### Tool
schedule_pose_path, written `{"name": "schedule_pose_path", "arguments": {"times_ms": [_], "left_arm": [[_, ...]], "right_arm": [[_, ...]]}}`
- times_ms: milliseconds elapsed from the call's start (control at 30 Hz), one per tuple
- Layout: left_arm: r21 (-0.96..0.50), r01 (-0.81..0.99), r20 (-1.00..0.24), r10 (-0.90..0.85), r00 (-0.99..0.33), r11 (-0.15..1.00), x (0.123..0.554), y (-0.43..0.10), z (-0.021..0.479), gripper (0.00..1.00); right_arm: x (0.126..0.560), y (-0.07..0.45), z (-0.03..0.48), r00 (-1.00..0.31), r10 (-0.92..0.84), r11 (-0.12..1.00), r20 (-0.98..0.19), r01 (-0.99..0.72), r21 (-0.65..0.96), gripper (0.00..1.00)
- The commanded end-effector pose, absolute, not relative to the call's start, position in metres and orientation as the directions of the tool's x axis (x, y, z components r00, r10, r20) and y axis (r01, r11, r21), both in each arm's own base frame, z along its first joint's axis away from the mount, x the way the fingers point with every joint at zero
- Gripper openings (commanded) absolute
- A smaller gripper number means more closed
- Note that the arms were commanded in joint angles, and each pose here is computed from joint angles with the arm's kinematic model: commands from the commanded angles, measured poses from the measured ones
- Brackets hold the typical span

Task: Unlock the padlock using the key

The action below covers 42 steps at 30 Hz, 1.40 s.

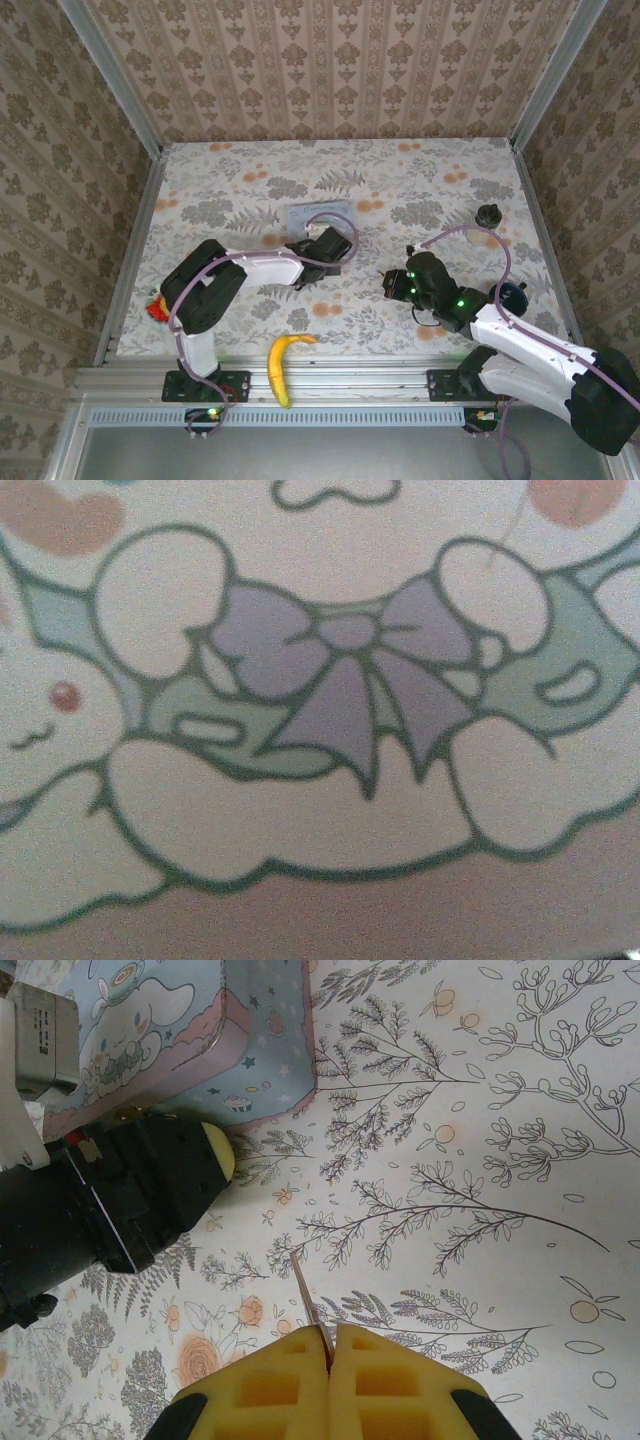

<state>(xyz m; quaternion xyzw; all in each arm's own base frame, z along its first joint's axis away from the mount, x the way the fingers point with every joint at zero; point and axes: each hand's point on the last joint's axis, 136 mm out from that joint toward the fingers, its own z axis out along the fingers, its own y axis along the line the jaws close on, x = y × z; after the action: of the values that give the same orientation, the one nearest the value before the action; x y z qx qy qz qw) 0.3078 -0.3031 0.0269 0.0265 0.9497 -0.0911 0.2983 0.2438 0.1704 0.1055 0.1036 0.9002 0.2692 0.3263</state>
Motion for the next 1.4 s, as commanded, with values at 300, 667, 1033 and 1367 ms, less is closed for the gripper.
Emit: {"name": "schedule_pose_path", "arguments": {"times_ms": [300,667,1033,1367], "left_arm": [[-0.242,0.115,-0.508,-0.025,-0.861,0.963,0.3,-0.313,0.035,0.01],[-0.41,0.081,-0.286,-0.044,-0.957,0.908,0.283,-0.336,0.059,0.0],[-0.521,-0.064,-0.138,-0.158,-0.978,0.851,0.278,-0.346,0.054,0.01],[-0.578,-0.163,-0.082,-0.256,-0.963,0.799,0.283,-0.352,0.047,0.0]], "right_arm": [[0.24,0.168,0.086,-0.769,0.352,0.844,-0.534,0.014,0.536,0.0],[0.248,0.197,0.059,-0.726,0.235,0.882,-0.646,-0.12,0.455,0.0],[0.264,0.237,0.068,-0.649,0.242,0.836,-0.721,-0.237,0.494,0.0],[0.272,0.242,0.061,-0.637,0.3,0.819,-0.71,-0.21,0.534,0.0]]}}
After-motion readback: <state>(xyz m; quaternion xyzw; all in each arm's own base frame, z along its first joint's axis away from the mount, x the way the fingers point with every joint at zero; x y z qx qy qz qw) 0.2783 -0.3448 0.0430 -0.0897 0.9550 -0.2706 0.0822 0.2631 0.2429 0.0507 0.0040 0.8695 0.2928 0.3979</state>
